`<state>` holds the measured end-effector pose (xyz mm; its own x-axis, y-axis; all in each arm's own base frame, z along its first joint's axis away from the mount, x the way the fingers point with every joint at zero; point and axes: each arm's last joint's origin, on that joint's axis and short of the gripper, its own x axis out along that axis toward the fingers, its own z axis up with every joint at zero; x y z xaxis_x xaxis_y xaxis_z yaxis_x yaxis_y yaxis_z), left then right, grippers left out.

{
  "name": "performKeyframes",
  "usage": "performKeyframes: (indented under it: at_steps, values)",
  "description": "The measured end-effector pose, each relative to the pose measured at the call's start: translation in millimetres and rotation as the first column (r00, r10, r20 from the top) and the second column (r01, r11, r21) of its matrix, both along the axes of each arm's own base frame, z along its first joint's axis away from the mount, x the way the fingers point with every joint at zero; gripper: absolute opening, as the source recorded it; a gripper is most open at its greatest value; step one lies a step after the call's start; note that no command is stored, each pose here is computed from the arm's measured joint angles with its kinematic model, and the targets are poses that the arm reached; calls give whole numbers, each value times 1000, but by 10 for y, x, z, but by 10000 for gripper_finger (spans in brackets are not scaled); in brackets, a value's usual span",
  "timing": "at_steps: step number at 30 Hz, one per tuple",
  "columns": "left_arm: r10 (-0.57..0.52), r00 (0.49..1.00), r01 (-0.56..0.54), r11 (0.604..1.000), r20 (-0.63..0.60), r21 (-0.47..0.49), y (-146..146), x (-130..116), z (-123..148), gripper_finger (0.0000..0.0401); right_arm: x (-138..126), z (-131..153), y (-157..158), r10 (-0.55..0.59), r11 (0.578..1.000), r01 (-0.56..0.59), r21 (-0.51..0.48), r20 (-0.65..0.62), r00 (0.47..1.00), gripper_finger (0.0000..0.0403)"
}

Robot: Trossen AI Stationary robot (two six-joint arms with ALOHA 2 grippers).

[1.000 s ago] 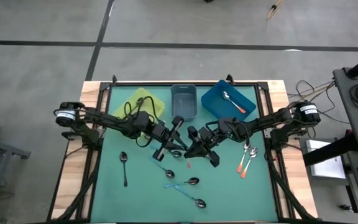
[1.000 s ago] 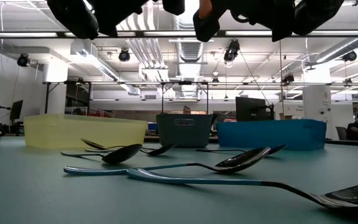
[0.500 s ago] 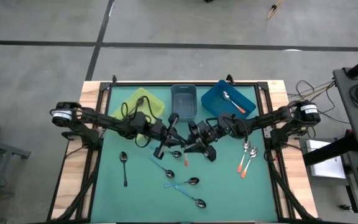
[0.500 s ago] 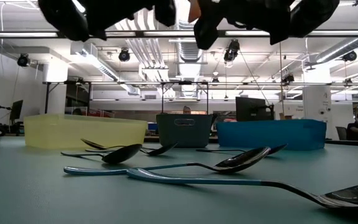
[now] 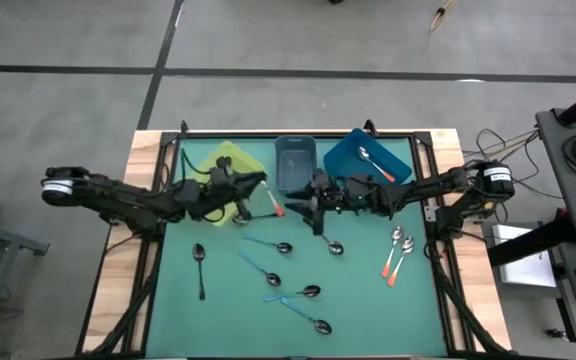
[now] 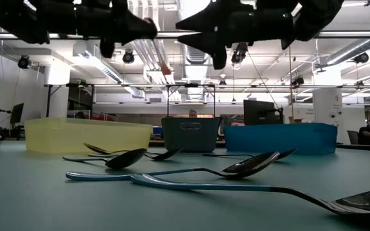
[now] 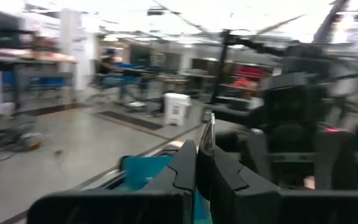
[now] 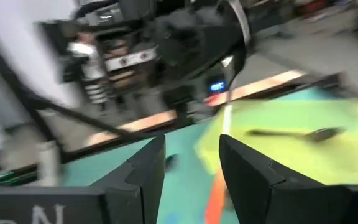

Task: Sort silverware by color (type)
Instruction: Put the orange spoon into the blue bin

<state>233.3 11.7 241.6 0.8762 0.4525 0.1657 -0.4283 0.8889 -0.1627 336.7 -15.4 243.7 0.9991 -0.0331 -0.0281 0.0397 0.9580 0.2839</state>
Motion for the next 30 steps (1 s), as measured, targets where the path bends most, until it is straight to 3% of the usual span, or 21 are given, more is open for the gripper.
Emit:
performKeyframes:
  at_steps: [5,11,21,30]
  values:
    - [81,997,-81,996,4,-37,20,-29,-34,0,142,61,113,-182,970,162,-180,-98,978,135]
    - [113,993,-114,993,-22,-28,26,100,-25,0,389,140,210,-330,907,249,-341,-207,921,137]
    - [121,990,-121,993,-66,-2,28,262,-65,0,647,106,171,-538,821,419,-387,-280,795,145]
    - [114,992,-116,993,-55,-22,26,297,-54,0,713,67,154,-544,817,422,-392,-284,789,112]
